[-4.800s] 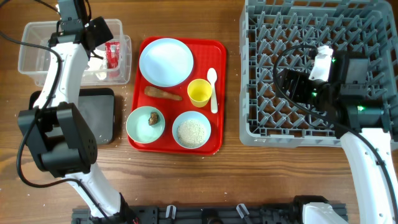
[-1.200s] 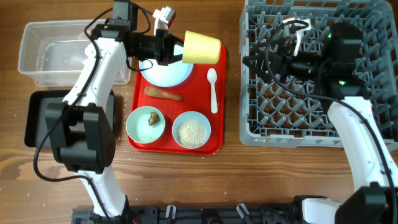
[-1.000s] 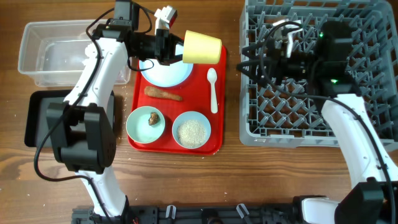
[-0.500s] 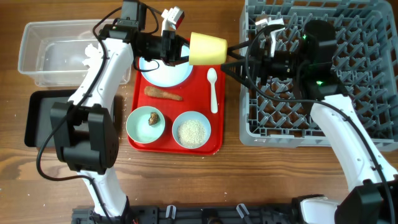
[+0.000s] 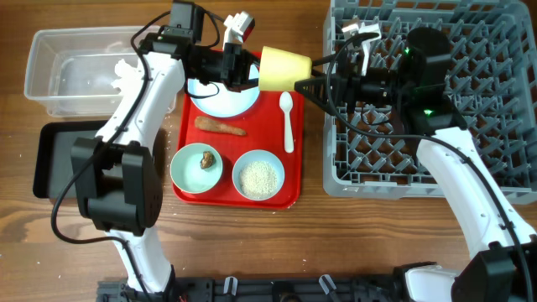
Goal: Sort waste into correct bins and load items into the dishwasher rack
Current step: 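Lift the yellow cup and hand it to the right gripper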
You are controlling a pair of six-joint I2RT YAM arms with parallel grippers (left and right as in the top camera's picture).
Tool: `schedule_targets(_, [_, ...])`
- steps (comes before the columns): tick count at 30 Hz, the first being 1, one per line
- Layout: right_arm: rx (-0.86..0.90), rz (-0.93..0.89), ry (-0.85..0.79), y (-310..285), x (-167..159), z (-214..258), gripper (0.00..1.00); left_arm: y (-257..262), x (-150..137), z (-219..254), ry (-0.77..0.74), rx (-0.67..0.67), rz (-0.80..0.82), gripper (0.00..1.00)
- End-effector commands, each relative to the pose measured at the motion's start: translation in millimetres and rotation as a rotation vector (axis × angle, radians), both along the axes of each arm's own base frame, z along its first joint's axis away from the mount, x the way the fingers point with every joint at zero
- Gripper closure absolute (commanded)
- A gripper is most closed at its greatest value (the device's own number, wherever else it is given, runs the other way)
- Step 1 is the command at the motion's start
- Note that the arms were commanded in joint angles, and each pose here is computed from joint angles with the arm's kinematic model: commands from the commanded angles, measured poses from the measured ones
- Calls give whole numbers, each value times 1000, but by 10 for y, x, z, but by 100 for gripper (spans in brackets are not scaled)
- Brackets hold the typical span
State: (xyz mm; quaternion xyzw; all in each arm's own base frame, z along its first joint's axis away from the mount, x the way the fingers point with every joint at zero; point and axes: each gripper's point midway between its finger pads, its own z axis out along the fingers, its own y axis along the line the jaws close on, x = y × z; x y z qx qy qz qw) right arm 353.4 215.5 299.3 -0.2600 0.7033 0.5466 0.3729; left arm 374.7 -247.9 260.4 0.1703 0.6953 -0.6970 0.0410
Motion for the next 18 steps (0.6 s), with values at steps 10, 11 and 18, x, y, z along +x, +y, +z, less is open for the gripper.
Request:
schedule_targets(10, [2, 8, -2, 51, 11, 20, 52, -213, -164, 189, -76, -41, -70, 96])
schedule_targets(11, [2, 8, 0, 51, 10, 20, 55, -212, -163, 190, -75, -42, -70, 96])
schedule_targets(18, [5, -1, 2, -15, 34, 23, 69, -207, -125, 168, -100, -29, -58, 64])
